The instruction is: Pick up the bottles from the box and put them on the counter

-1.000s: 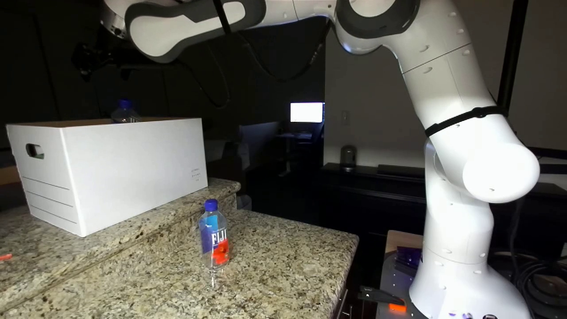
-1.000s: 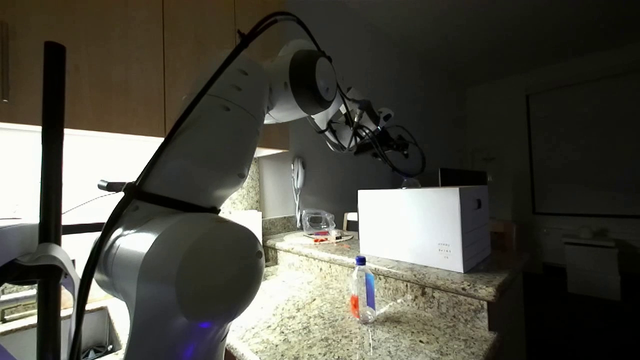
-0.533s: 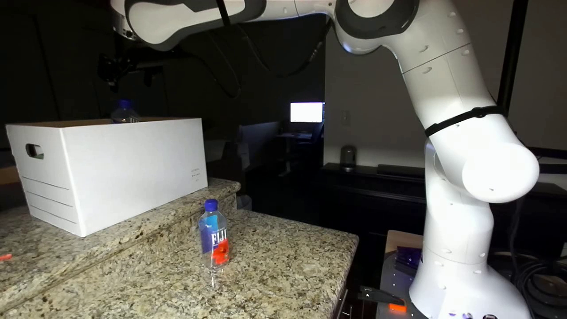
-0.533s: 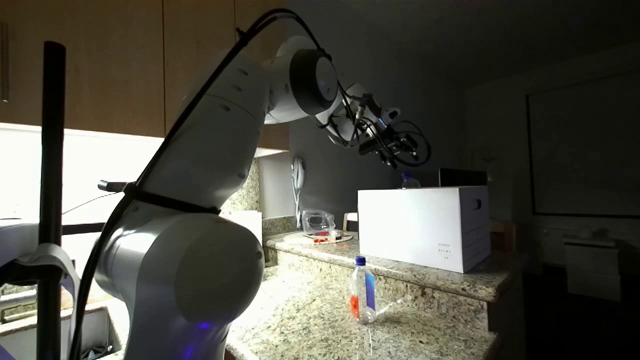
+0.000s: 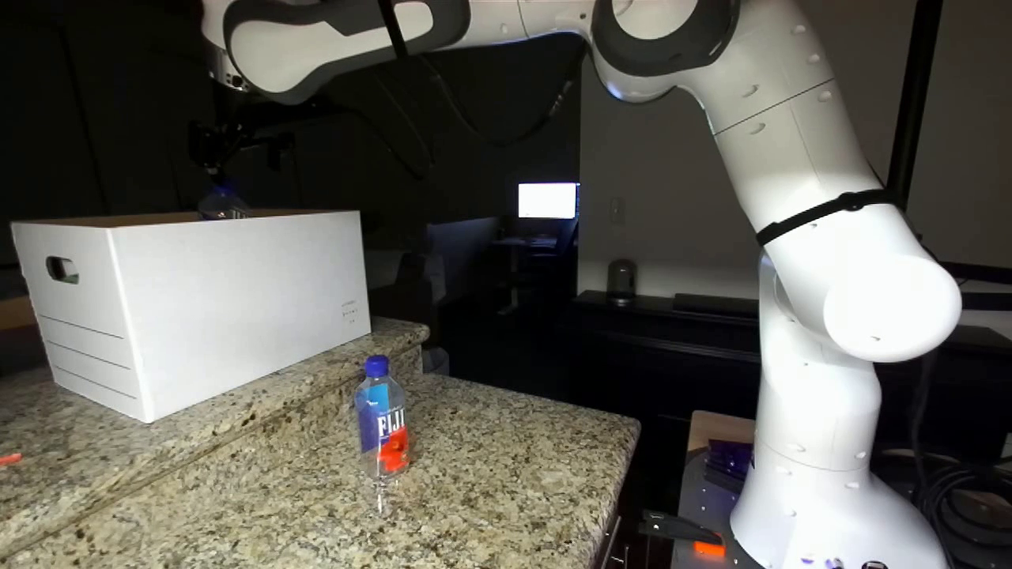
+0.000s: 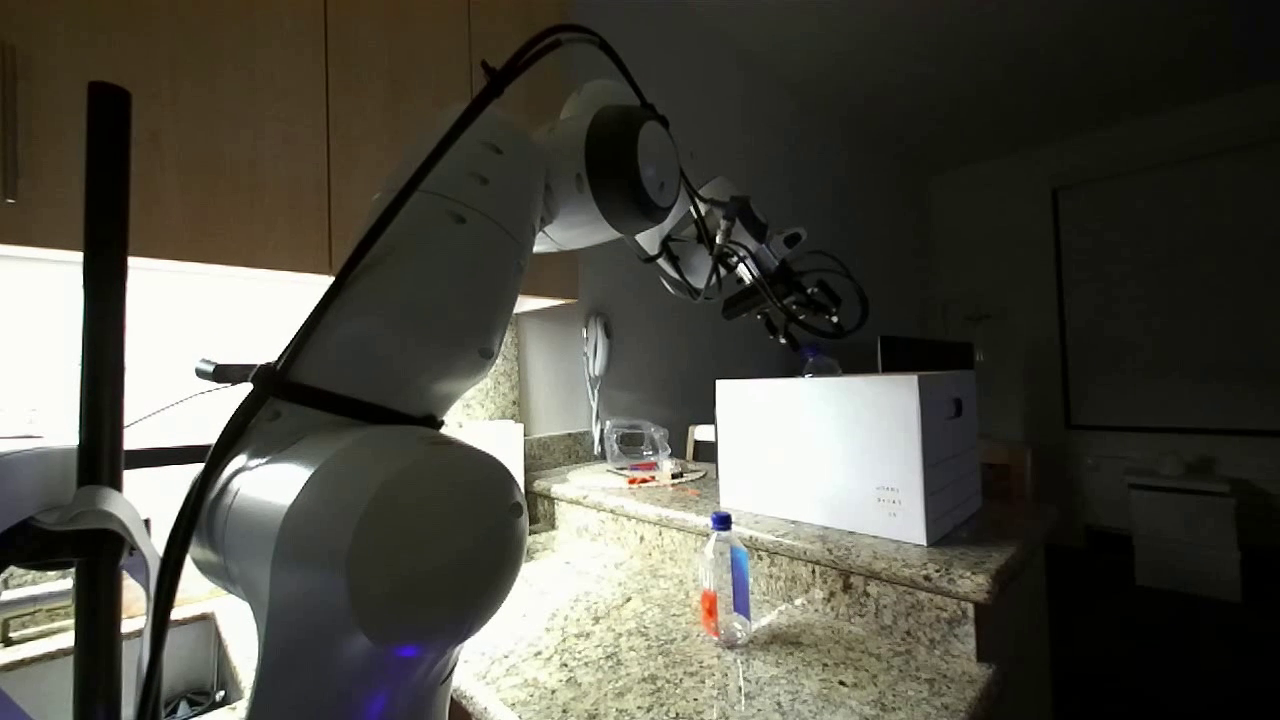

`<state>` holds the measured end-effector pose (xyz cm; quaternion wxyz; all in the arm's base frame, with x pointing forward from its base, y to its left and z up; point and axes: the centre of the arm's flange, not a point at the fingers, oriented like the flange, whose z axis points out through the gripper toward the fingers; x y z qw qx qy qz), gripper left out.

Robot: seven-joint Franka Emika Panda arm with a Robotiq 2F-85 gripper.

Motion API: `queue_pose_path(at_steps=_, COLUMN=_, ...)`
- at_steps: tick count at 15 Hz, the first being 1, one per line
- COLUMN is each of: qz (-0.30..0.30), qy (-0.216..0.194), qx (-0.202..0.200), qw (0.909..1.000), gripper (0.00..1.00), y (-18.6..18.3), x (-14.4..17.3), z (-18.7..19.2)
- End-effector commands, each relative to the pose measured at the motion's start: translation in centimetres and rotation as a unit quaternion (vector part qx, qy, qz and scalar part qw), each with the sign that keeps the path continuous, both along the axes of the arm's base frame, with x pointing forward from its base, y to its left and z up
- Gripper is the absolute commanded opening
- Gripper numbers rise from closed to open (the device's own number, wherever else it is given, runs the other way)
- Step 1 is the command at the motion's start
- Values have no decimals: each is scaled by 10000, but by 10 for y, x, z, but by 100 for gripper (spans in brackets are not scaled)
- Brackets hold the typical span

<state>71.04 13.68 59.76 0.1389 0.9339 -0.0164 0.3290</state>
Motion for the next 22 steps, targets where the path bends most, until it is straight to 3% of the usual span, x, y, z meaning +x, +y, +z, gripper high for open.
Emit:
queue_pose_path(at_steps=1, qz=250, qy=74, qx=111, qw=9996, gripper=100, y=-3, x=9, z=-4)
queue_pose_path(at_steps=3, qz=282, qy=100, qx=170, qw=9994, gripper=97, y=-2, x=11, z=-9)
queue_pose_path(at_steps=4, qz=293, qy=105, qx=193, qw=9993, gripper=73, y=-1, x=11, z=-11)
queue_pose_path(at_steps=6, qz=363, qy=62, qx=244, qw=9990, gripper=71, y=0, x=12, z=-12)
queue_pose_path(at_steps=15, qz=616, qy=-222, qx=305, qw=9974, gripper=12, y=11, x=12, z=-9)
queue_pose_path(at_steps=22, qz=634, qy=-151, qx=379, qw=9972, gripper=15, y=8, x=6, z=-3)
